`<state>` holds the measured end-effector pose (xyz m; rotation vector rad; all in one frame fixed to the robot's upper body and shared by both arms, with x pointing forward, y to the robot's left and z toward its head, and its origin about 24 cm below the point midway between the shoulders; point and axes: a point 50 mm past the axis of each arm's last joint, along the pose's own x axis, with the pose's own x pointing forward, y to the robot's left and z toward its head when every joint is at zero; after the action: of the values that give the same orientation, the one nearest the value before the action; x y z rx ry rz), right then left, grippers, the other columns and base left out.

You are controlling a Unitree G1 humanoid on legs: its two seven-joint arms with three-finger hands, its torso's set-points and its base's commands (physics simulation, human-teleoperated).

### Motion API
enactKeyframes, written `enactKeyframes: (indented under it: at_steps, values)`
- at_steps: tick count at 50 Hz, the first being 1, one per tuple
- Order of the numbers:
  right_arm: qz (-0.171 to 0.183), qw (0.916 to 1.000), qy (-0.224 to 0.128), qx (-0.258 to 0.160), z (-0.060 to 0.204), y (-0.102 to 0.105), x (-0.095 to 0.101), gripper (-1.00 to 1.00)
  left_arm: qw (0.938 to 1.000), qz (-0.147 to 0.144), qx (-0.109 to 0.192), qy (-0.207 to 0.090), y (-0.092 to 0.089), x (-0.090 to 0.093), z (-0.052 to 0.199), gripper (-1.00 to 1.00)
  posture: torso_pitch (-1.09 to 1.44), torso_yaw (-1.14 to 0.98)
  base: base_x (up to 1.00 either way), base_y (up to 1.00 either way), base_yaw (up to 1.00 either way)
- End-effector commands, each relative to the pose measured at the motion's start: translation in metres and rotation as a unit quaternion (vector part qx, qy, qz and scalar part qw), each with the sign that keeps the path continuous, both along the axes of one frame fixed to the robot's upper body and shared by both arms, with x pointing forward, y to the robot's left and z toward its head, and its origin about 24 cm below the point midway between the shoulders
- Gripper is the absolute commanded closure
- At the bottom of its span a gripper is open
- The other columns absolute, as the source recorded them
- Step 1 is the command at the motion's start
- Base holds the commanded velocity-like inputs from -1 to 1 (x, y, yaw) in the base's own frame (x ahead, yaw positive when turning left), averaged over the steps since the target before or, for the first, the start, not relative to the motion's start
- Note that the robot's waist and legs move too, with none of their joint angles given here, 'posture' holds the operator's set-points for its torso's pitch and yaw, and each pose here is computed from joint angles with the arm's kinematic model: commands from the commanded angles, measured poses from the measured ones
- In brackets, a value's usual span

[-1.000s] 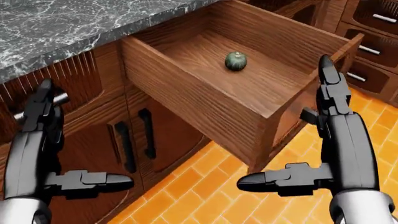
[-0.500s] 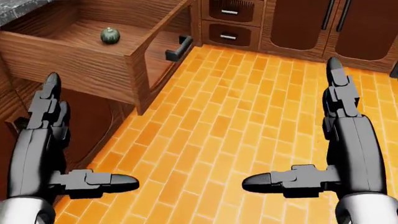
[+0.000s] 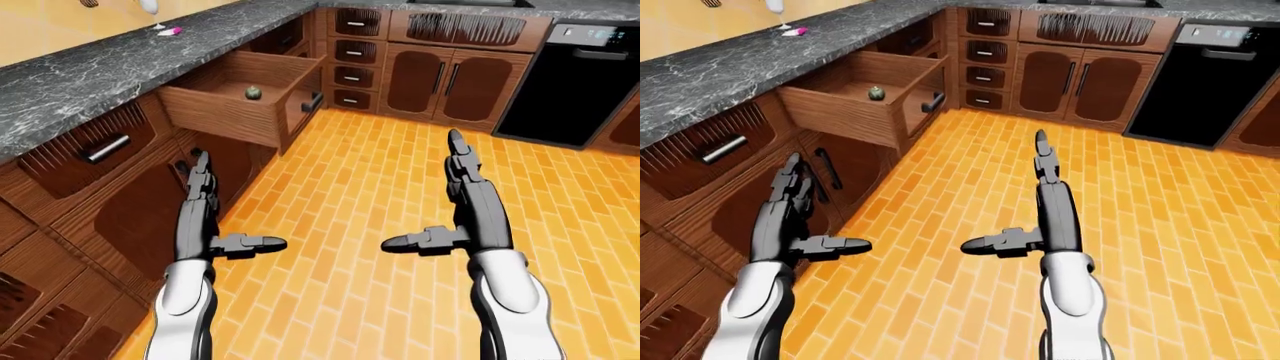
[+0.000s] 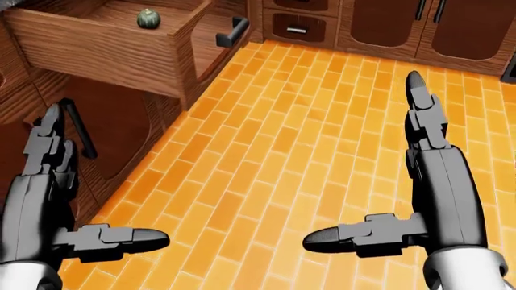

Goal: Close the right drawer.

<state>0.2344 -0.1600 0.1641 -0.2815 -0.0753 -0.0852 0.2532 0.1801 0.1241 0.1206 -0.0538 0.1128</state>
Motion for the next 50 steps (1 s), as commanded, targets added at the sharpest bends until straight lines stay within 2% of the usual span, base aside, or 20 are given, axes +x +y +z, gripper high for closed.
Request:
enactKeyframes:
  at_steps: [1,21,50]
  values:
    - [0.010,0.9989,-0.046,-0.004,0.0158,0.0040,-0.0031,-1.00,0.9986,0.004,0.010,-0.052,0.0020,-0.0015,0.0192,-1.00,0.00,0.00,0.10,0.00,0.00]
    - [0.015,0.9988,-0.048,-0.003,0.0175,0.0054,-0.0033,-1.00,0.9985,0.002,0.010,-0.053,0.0014,-0.0017,0.0199,-1.00,0.00,0.00,0.14,0.00,0.00]
    - [0.023,0.9985,-0.049,0.000,0.0166,0.0076,-0.0028,-1.00,0.9985,0.006,0.009,-0.053,0.0033,-0.0028,0.0195,-1.00,0.00,0.00,0.39,0.00,0.00]
